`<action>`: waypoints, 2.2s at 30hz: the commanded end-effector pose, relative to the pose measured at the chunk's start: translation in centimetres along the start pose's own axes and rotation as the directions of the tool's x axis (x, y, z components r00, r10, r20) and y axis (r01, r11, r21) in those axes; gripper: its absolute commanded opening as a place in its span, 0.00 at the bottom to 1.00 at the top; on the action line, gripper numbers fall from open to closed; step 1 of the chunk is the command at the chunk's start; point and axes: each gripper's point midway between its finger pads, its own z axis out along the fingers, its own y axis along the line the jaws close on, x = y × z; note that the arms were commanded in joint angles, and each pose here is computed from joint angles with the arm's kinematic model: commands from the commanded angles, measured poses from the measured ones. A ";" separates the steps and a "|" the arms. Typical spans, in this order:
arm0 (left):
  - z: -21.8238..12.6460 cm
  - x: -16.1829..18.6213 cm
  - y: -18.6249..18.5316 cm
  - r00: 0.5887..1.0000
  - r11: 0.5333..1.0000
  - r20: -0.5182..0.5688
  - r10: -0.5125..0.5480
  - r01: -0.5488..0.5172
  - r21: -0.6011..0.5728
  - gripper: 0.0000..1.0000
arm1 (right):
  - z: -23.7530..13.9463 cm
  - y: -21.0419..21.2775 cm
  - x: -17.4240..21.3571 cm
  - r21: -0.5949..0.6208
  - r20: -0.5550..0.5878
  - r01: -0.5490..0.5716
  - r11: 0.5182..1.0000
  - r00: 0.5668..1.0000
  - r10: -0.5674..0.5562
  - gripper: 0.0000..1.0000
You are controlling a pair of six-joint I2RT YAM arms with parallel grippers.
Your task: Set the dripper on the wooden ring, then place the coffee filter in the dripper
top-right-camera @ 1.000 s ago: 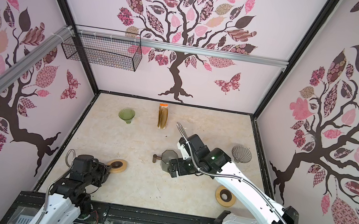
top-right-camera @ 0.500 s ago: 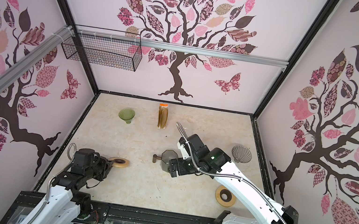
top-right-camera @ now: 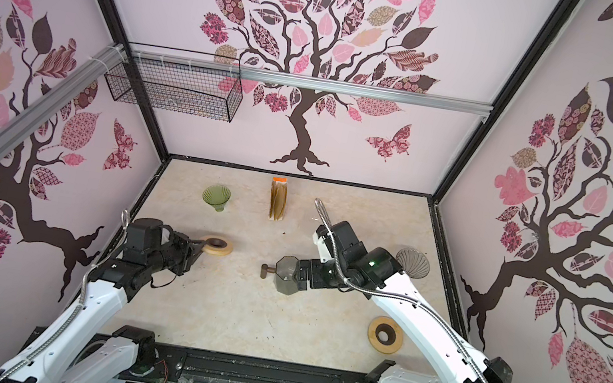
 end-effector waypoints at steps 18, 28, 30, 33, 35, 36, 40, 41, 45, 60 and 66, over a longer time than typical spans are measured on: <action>3.9 14.5 -11.3 0.778 0.829 -0.377 0.502 -0.310 0.465 0.02 | -4.1 -1.9 -1.7 0.013 0.214 -0.165 0.986 0.964 0.159 1.00; 6.5 17.4 -8.6 0.722 0.837 -0.457 0.520 -0.324 0.441 0.01 | -5.8 -3.0 -1.6 0.033 0.297 -0.183 0.983 0.940 0.165 1.00; 6.9 17.5 -8.0 0.721 0.843 -0.466 0.513 -0.322 0.430 0.01 | -6.1 -2.9 -1.5 0.026 0.303 -0.182 0.983 0.939 0.166 1.00; 7.2 17.8 -7.5 0.710 0.844 -0.477 0.517 -0.330 0.424 0.01 | -6.5 -2.8 -1.5 0.015 0.319 -0.179 0.984 0.933 0.165 1.00; 7.4 17.9 -7.0 0.708 0.847 -0.485 0.514 -0.332 0.414 0.01 | -6.3 -2.7 -1.3 0.000 0.311 -0.175 0.985 0.936 0.166 1.00; 7.5 18.0 -6.7 0.704 0.849 -0.491 0.514 -0.334 0.410 0.01 | -6.0 -2.5 -1.1 -0.009 0.298 -0.175 0.985 0.939 0.170 1.00; 7.9 18.1 -5.7 0.698 0.854 -0.502 0.511 -0.345 0.389 0.00 | -5.3 -2.4 -0.7 -0.015 0.271 -0.175 0.985 0.947 0.172 1.00; 8.1 18.0 -5.3 0.699 0.856 -0.503 0.509 -0.352 0.378 0.00 | -5.3 -2.3 -0.7 -0.018 0.271 -0.172 0.985 0.948 0.170 1.00; 8.7 18.1 -3.9 0.696 0.868 -0.522 0.494 -0.352 0.352 0.00 | -4.8 -2.1 -0.6 -0.025 0.249 -0.166 0.986 0.954 0.167 1.00; 9.7 18.3 -1.9 0.677 0.876 -0.555 0.483 -0.370 0.310 0.00 | -3.8 -1.9 -0.3 -0.029 0.211 -0.145 0.989 0.966 0.147 1.00; 10.0 18.4 -2.0 0.674 0.876 -0.560 0.483 -0.370 0.310 0.00 | -3.7 -1.8 -0.2 -0.030 0.202 -0.132 0.991 0.970 0.136 1.00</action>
